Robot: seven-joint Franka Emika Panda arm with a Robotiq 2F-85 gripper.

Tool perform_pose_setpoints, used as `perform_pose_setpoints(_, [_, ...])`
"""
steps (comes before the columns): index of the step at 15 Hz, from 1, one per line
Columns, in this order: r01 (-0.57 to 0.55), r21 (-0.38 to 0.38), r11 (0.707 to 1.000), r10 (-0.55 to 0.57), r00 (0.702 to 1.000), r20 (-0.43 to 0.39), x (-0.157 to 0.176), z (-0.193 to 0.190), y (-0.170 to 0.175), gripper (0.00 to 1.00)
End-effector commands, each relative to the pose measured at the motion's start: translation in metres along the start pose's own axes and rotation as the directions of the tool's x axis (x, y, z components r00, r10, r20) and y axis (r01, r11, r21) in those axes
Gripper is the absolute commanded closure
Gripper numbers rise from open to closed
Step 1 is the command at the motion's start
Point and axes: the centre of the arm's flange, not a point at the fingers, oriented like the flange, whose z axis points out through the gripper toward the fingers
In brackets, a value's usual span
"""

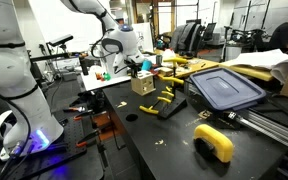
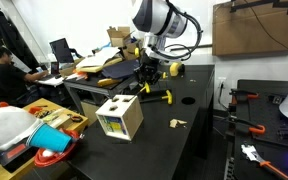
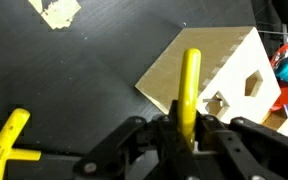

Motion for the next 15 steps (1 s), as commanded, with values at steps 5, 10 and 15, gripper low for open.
perform_pose_setpoints(5, [0.154,-0.193,0.969,-0.144,0.987,0.065,-0.016,-0.045,-0.054,0.98])
perform_pose_setpoints(10, [0.267,-0.417,0.869,-0.233,0.964,0.130,0.002,-0.042,-0.112,0.98])
perform_pose_setpoints(15, [0.345,-0.530,0.775,-0.297,0.939,0.176,0.001,-0.035,-0.162,0.98])
